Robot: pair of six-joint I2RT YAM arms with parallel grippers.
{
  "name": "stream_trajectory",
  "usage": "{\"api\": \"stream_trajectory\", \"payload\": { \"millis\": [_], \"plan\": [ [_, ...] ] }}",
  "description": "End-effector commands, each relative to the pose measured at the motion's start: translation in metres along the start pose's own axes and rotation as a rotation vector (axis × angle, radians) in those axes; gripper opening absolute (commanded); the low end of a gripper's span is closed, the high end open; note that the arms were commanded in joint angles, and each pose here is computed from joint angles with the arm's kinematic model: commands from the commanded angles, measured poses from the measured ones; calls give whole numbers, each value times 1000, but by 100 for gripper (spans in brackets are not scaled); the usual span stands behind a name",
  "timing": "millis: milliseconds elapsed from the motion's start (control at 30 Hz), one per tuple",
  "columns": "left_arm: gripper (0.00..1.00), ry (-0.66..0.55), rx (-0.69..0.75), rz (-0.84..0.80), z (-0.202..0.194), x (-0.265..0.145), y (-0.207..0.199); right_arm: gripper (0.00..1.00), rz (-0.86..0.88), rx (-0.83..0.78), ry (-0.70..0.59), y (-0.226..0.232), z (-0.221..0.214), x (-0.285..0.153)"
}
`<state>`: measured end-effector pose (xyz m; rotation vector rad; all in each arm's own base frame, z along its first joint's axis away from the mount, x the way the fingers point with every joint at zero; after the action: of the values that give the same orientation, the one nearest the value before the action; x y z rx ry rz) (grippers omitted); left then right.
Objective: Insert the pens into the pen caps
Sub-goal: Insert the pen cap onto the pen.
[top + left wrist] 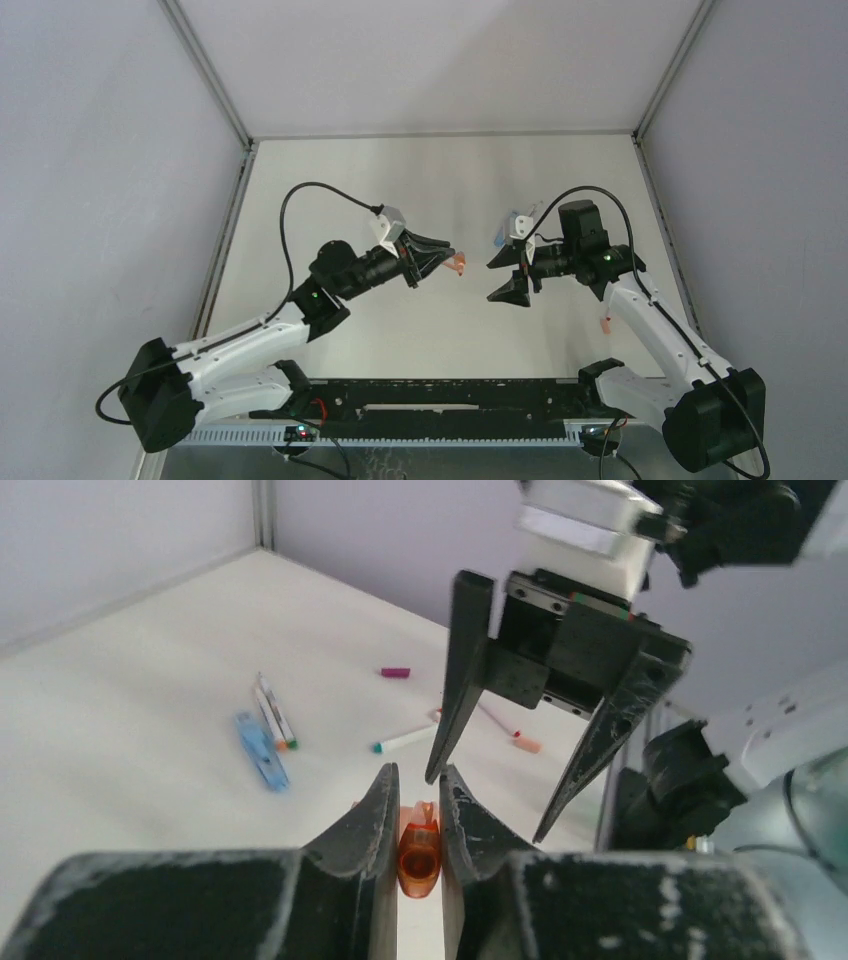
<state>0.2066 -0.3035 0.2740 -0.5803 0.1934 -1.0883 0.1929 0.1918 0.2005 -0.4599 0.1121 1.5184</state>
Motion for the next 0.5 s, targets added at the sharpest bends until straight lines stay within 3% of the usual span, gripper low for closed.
{"api": "stream_trajectory", "payload": {
  "millis": [0, 267, 467],
  "plan": [
    [0, 177, 378, -116, 2, -8, -26, 77, 36, 17, -114, 6, 27, -4],
    [0, 314, 478, -239, -3, -11, -64, 78, -13, 10, -104, -2, 31, -4],
    [0, 343, 485, -257, -3, -7, -72, 76, 116, -77, -202, 25, 41, 1]
  ]
}}
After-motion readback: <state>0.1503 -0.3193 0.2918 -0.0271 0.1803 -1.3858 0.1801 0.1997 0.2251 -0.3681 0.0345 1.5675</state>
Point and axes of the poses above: each gripper's point midway between its finger pads, its own x axis out along the fingers, its own y axis along the line the jaws close on, z = x × y, the point moved 2 cm from there along -x, back along the fingers, and after that the axes turned 15 degrees about -x, right-handed, at the moved point
